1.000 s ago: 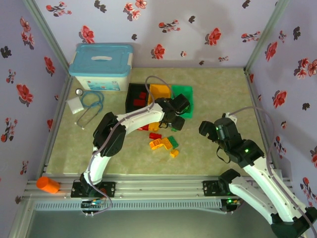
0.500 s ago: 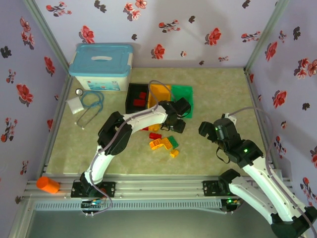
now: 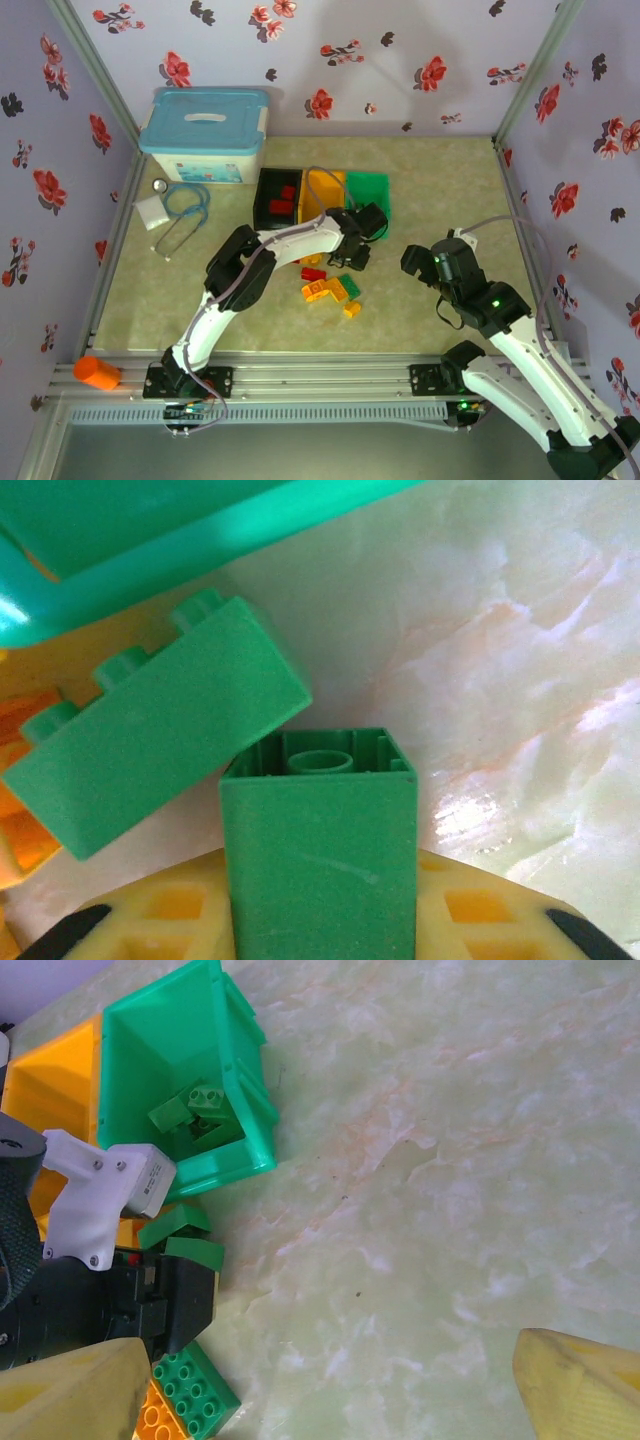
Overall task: Sort the legos into containers by color
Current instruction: Pick up the lego from the center of the table, then place the lego in the container.
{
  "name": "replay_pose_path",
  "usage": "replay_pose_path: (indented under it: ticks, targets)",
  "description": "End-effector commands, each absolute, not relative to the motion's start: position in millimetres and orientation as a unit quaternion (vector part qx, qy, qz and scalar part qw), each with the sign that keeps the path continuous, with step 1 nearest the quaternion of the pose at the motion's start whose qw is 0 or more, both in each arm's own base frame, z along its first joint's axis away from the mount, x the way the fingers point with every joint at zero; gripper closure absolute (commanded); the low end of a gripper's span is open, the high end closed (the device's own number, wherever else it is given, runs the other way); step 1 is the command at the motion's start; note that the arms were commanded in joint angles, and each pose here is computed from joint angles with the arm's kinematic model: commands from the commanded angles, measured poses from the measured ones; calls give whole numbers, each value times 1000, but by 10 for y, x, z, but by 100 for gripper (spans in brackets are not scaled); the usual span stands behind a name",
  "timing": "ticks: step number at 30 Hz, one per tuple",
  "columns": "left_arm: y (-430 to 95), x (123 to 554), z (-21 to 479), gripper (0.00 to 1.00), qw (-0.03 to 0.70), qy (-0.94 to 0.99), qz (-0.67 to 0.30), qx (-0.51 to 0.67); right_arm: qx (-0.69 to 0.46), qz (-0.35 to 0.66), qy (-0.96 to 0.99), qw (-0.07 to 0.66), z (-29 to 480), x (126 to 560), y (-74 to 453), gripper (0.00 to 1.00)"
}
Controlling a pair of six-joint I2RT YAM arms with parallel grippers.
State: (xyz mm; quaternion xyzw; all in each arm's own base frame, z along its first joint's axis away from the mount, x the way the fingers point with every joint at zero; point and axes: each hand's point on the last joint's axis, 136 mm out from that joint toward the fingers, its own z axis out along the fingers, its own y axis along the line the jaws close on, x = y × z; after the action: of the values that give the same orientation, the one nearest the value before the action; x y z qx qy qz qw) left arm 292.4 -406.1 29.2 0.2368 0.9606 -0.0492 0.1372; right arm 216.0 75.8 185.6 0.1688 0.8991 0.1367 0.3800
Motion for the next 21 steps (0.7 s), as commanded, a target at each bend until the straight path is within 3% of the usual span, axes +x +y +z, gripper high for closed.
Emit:
replay_pose_path:
  ticks: [1, 8, 21]
  targets:
    - [-4108, 2913, 688, 73, 170, 952, -56, 247, 180, 142, 893, 387, 1872, 2178, 745, 6]
    - [-4205, 3160, 1280, 73, 226, 937, -80, 254, 182, 143, 890, 392, 1916, 2179, 733, 7]
    - [-4373, 3902, 1543, 72, 257, 930, -102, 244, 187, 136, 884, 406, 1992, 2030, 585, 6]
